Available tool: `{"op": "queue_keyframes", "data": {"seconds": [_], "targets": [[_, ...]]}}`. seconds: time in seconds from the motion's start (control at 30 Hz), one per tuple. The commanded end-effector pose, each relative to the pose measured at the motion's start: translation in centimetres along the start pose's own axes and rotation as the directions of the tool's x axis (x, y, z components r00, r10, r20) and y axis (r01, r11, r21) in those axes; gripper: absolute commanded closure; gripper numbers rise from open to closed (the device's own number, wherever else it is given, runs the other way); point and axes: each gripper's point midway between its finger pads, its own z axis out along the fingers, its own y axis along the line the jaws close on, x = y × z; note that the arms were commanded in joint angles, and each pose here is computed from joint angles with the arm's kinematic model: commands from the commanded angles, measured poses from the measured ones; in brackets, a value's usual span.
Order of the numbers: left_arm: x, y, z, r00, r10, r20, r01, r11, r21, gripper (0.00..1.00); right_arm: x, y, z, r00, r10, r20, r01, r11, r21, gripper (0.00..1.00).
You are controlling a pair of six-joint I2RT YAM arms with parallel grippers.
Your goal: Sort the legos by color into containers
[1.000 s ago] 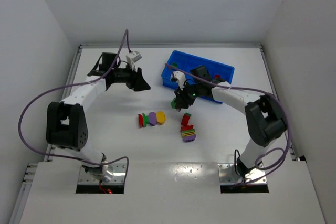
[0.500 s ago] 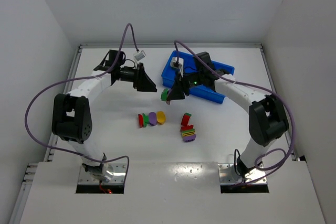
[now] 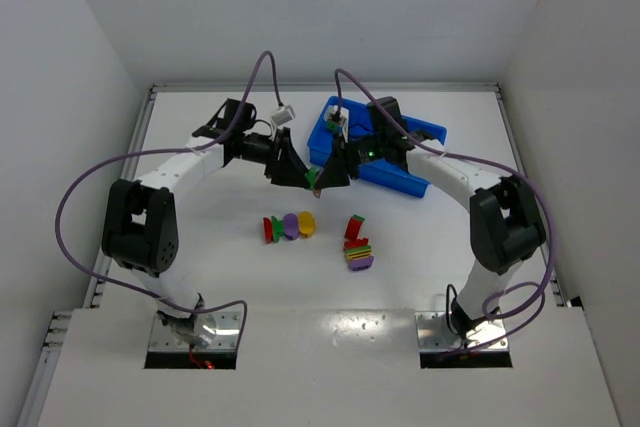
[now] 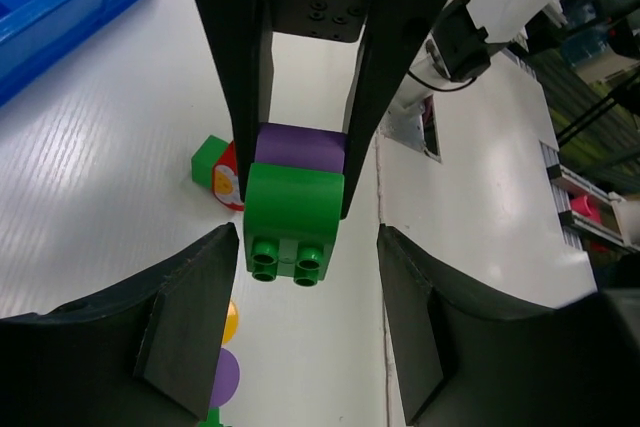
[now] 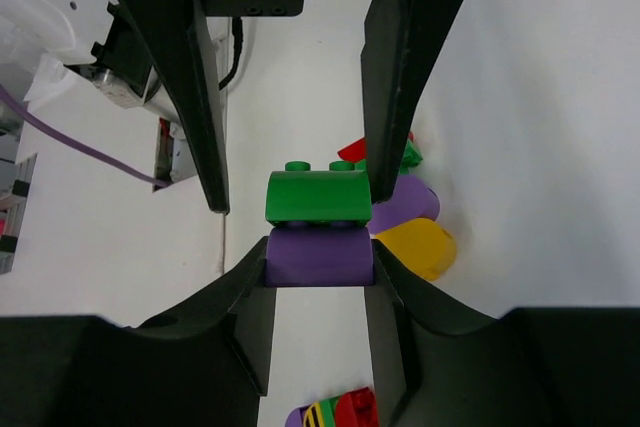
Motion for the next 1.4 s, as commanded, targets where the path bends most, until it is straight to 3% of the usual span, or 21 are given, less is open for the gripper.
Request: {"op": "queue_keyframes", "data": {"seconds": [0.0, 0.13, 0.3, 0.57, 1.03, 1.13, 1.27, 1.37], "targets": [[-2.1, -2.1, -0.3, 0.989, 0.144, 0.031, -0.145, 0.989, 0.043, 0.36, -3.0, 0.7, -0.3, 0.994, -0.087, 0.061, 0.090, 0.995, -0.039, 0.83], [-1.8, -2.6, 0.3, 0.990, 0.138, 0.019, -0.139, 0.988, 0.061, 0.39, -3.0, 0.7, -0.3, 0.994, -0.087, 0.061, 0.090, 0.995, -0.039, 0.83], [-1.6, -2.1, 0.2, 0.990, 0.139, 0.008, -0.139, 0.990, 0.031, 0.68, -2.7, 0.4, -0.1, 0.995, -0.078, 0.056, 0.080, 0.996, -0.040, 0.83], [-2.0, -1.1, 0.5, 0.987, 0.161, -0.015, -0.161, 0.987, -0.025, 0.87, -2.3, 0.3, -0.4, 0.996, -0.067, 0.056, 0.069, 0.997, -0.033, 0.84], [-6.5, 4.3, -2.5, 0.977, 0.214, 0.008, -0.208, 0.958, -0.200, 0.91, 0.1, 0.2, -5.0, 0.997, -0.028, 0.066, 0.023, 0.997, 0.079, 0.85], [-7.8, 6.5, -2.5, 0.980, 0.198, 0.004, -0.187, 0.931, -0.312, 0.89, 1.2, -1.1, -6.3, 0.998, -0.007, 0.059, -0.002, 0.989, 0.147, 0.85], [-10.9, 10.7, -2.2, 0.976, 0.215, 0.037, -0.159, 0.816, -0.556, 0.89, 1.2, -2.8, -8.5, 0.998, -0.021, 0.067, 0.002, 0.962, 0.273, 0.85], [-12.5, 11.8, -0.5, 0.977, 0.210, 0.042, -0.142, 0.782, -0.606, 0.88, 1.0, -3.9, -9.9, 0.997, -0.037, 0.074, 0.008, 0.934, 0.358, 0.85]]}}
